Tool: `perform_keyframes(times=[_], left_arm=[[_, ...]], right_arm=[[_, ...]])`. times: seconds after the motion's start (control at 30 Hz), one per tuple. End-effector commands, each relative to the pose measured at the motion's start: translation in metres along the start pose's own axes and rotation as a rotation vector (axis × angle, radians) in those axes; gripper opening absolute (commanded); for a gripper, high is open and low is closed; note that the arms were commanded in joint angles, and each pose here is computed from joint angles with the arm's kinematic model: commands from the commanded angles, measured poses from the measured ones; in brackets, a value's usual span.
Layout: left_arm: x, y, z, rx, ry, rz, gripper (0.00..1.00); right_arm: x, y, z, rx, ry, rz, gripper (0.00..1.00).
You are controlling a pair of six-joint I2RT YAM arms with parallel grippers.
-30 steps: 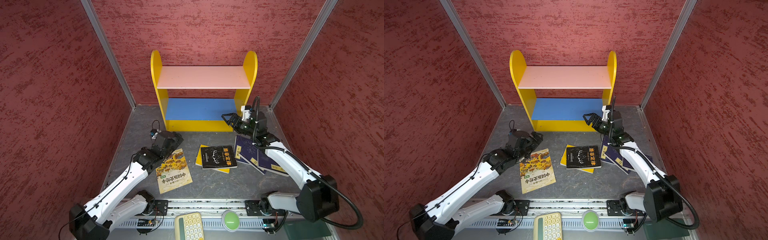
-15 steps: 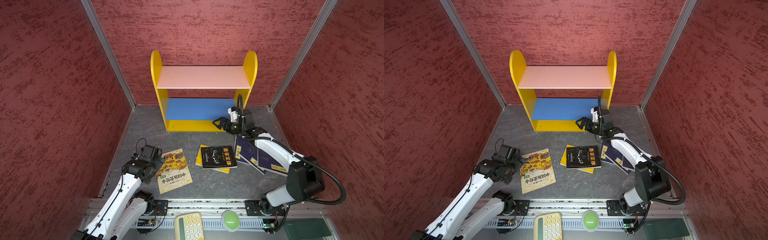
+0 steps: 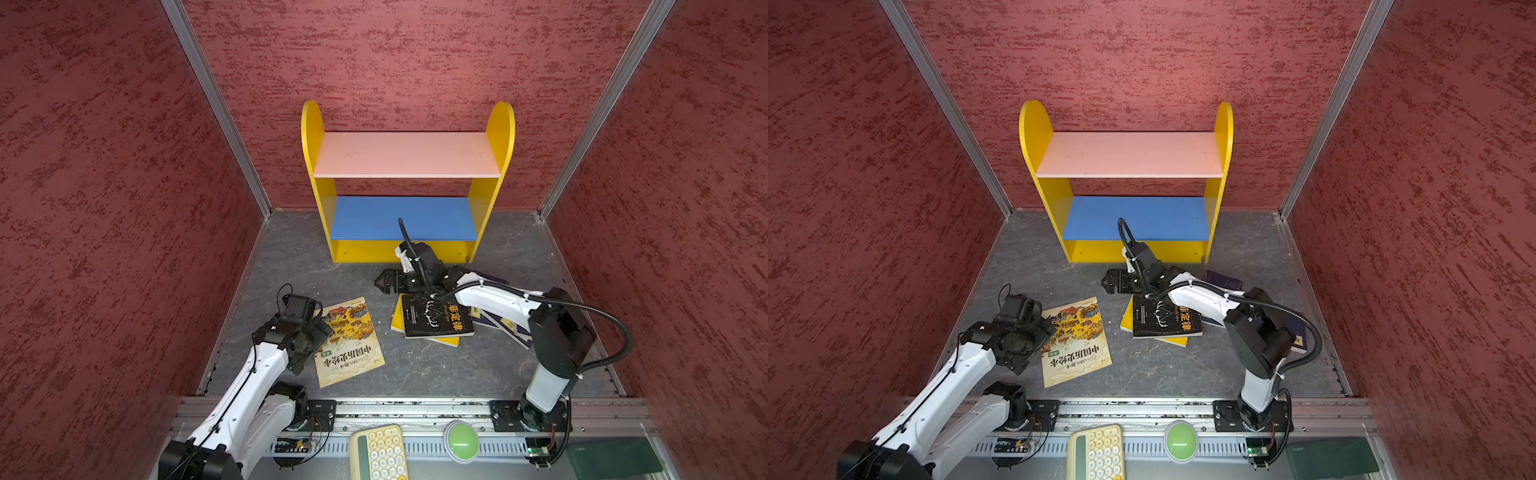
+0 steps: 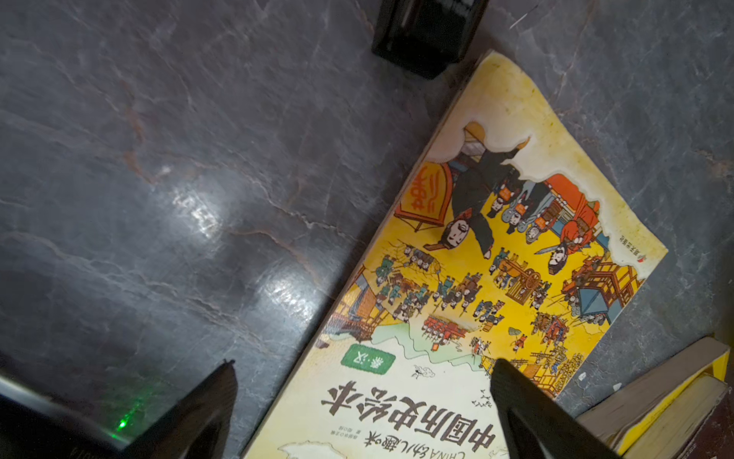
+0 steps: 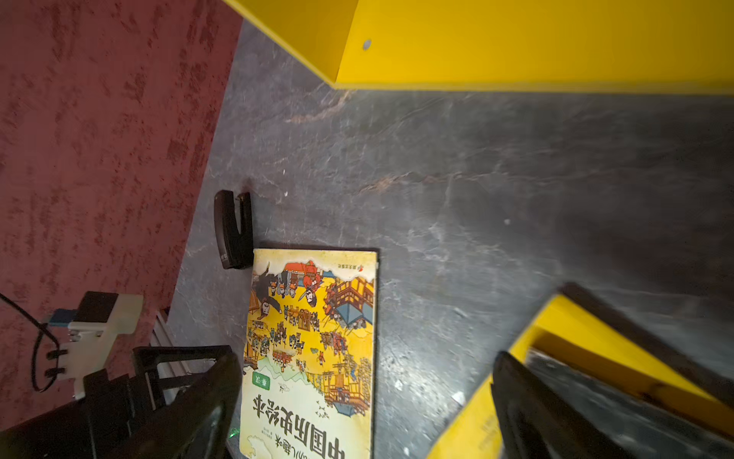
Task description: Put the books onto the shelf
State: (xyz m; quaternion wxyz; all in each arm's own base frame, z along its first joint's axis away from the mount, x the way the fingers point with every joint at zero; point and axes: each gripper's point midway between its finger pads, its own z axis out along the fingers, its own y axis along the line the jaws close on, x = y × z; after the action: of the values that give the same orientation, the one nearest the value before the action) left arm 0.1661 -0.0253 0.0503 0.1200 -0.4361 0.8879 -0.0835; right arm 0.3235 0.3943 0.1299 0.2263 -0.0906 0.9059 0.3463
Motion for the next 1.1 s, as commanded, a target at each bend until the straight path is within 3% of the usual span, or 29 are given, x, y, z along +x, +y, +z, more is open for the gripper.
perform_keyframes(times=[0.0,0.27,0.4,0.53,0.87,1.07], left_arm=[[0.005,-0.010,0.010,0.076,0.046,0.052,0.99],[0.010,-0.023,0.024,0.146,0.105,0.067,0.99],[0.011,-0.026,0.029,0.164,0.121,0.074,0.99],[0.014,-0.026,0.039,0.165,0.152,0.062,1.00],[0.023,-0.033,0.058,0.229,0.228,-0.002,0.99],[0.025,-0.037,0.068,0.237,0.284,-0.040,0.98]], right_arm=[[0.008,0.004,0.017,0.104,-0.023,0.030,0.99],[0.037,0.007,0.060,0.153,0.010,0.117,0.99],[0.049,-0.009,0.071,0.246,0.042,0.135,0.99],[0.065,-0.017,0.083,0.245,0.090,0.163,0.97],[0.085,0.024,0.102,-0.019,0.215,0.188,0.91],[0.076,0.037,0.083,-0.165,0.182,0.237,0.86]])
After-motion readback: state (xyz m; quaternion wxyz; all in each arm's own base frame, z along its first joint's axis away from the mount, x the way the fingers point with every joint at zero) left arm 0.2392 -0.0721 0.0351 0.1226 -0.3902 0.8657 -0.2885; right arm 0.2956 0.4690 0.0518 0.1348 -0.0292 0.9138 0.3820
